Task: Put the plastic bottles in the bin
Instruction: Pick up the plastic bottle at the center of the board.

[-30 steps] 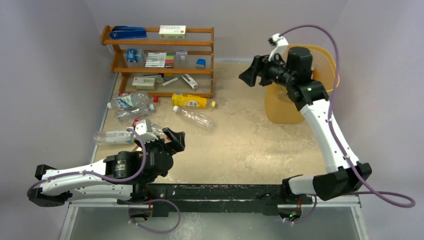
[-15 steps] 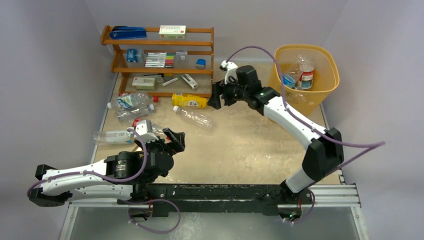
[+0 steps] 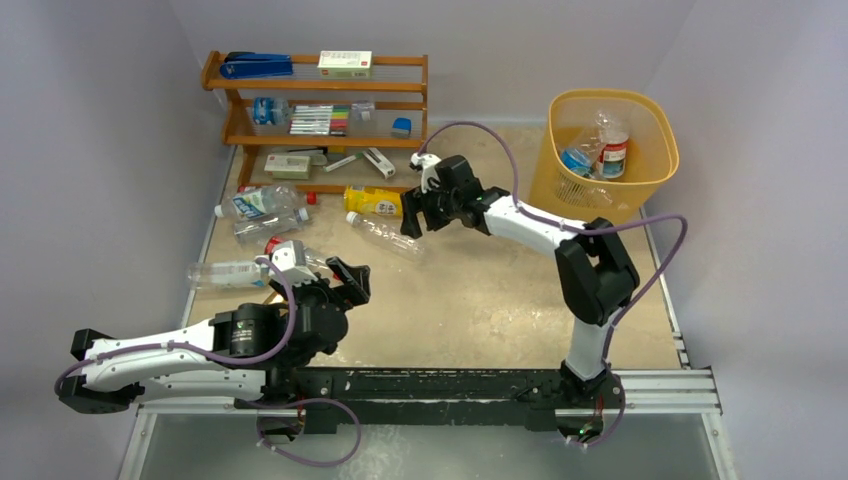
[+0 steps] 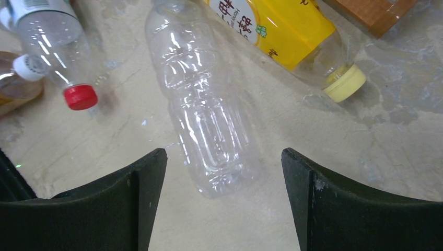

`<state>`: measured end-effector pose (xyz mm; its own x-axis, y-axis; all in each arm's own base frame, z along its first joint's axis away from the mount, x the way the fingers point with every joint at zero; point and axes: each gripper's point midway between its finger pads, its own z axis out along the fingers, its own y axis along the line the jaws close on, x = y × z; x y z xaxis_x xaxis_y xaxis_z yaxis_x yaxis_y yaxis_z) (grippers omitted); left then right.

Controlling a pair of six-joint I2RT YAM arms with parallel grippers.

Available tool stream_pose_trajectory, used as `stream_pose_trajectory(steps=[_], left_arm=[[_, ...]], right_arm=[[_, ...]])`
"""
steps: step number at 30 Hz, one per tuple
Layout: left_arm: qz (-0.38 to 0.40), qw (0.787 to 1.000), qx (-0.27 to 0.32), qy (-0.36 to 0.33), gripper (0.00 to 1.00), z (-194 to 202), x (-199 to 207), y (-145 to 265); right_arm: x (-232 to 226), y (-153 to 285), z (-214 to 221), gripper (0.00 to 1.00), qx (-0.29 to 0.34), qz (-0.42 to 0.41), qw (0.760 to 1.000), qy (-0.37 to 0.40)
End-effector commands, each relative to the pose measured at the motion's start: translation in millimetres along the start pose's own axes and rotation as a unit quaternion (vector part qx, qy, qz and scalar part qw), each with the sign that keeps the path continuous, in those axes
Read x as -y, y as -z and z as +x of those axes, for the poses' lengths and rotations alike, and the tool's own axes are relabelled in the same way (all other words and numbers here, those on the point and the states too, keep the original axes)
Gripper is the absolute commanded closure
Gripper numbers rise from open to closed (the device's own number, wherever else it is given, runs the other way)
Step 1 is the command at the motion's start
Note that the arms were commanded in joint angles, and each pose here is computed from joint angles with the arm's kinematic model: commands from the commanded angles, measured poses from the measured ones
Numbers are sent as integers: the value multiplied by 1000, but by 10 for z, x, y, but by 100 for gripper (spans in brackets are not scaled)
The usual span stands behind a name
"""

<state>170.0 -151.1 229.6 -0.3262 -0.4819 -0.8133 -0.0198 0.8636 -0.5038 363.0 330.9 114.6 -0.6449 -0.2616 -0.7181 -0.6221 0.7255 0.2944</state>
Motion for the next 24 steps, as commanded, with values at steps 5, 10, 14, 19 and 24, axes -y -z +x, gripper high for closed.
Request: stream_pose_trajectory(steps=[5, 10, 14, 19, 24], left_arm=[[3, 1000, 5, 7, 2, -37, 5, 14], [4, 1000, 5, 9, 2, -29, 10, 9], [5, 1000, 2, 7, 2, -13, 8, 10], [6, 1000, 2, 11, 2, -3, -9, 9], [7, 1000, 0, 13, 2, 17, -12, 5]], right_arm=[[-151, -253, -104, 16, 19, -21, 999, 39], [-251, -386, 72, 16, 0, -31, 998, 47], [-296, -469, 207, 17, -14, -31, 998, 47], [-304, -530, 365, 25, -31, -19, 998, 49], [-292, -544, 475, 38, -43, -9, 998, 52]])
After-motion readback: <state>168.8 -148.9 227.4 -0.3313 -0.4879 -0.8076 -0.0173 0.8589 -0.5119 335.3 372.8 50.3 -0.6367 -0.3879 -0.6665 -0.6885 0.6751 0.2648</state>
